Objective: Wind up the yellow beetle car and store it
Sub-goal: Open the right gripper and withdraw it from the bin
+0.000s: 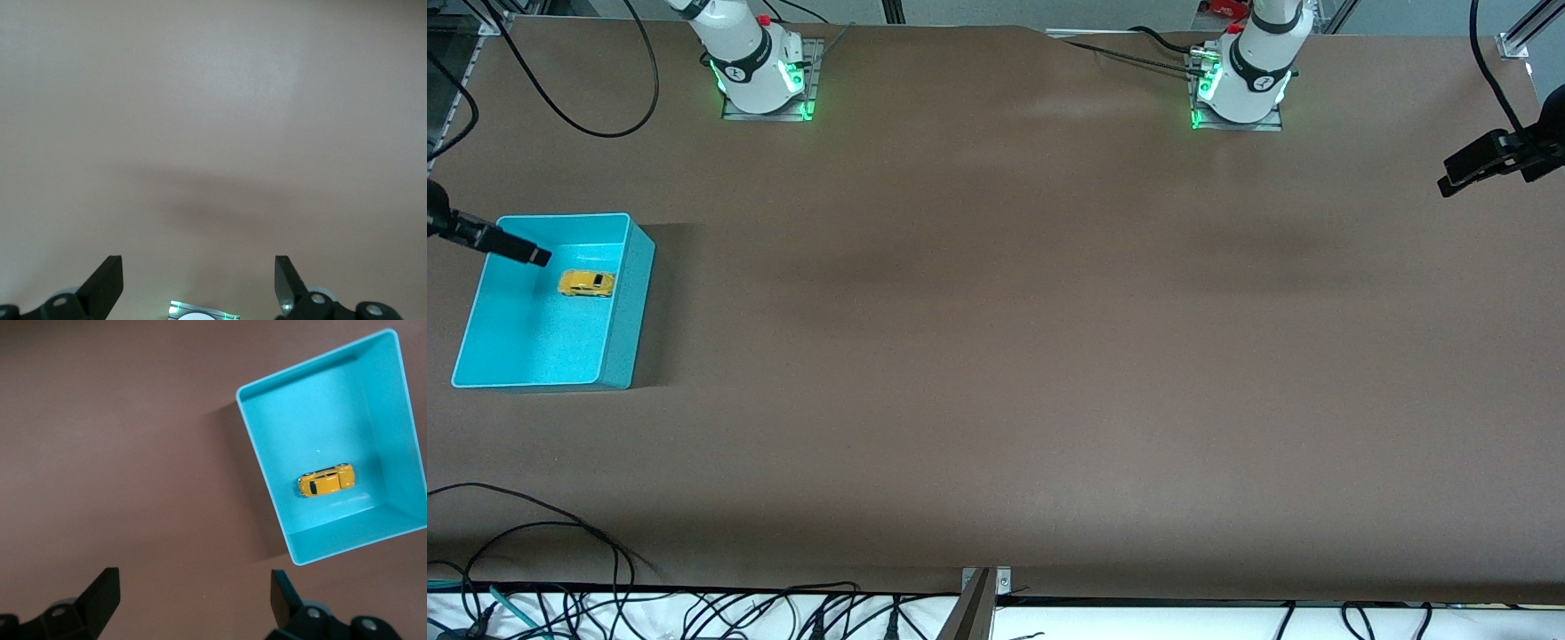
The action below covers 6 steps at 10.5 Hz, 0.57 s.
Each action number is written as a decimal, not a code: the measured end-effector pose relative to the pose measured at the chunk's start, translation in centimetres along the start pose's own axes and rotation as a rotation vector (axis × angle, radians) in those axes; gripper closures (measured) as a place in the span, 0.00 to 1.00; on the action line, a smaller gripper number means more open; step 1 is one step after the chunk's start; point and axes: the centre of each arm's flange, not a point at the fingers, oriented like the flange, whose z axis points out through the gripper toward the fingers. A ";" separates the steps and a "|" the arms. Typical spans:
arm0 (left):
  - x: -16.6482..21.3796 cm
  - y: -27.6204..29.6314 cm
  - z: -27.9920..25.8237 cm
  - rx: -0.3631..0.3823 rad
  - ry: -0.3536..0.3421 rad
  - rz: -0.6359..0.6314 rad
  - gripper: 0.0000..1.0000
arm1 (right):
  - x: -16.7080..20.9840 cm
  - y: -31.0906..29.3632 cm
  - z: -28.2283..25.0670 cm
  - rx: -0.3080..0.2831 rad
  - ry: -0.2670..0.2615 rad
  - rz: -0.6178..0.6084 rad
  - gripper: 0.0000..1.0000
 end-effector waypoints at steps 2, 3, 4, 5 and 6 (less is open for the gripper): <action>-0.2 -0.2 -0.4 0.001 -0.006 -0.003 0.00 | -2.1 -1.9 -2.3 0.004 0.038 -0.080 0.00; -0.3 -0.3 -0.4 0.001 -0.007 -0.004 0.00 | -2.8 -2.6 -2.8 -0.012 0.049 -0.136 0.00; -0.3 -0.3 -0.4 0.001 -0.007 -0.005 0.00 | -3.2 -3.3 -3.0 -0.035 0.056 -0.192 0.00; -0.3 -0.4 -0.5 -0.001 -0.007 -0.006 0.00 | -3.5 -3.6 -3.1 -0.056 0.055 -0.246 0.00; -0.3 -0.4 -0.5 -0.003 -0.007 -0.007 0.00 | -3.7 -3.5 -3.2 -0.077 0.047 -0.295 0.00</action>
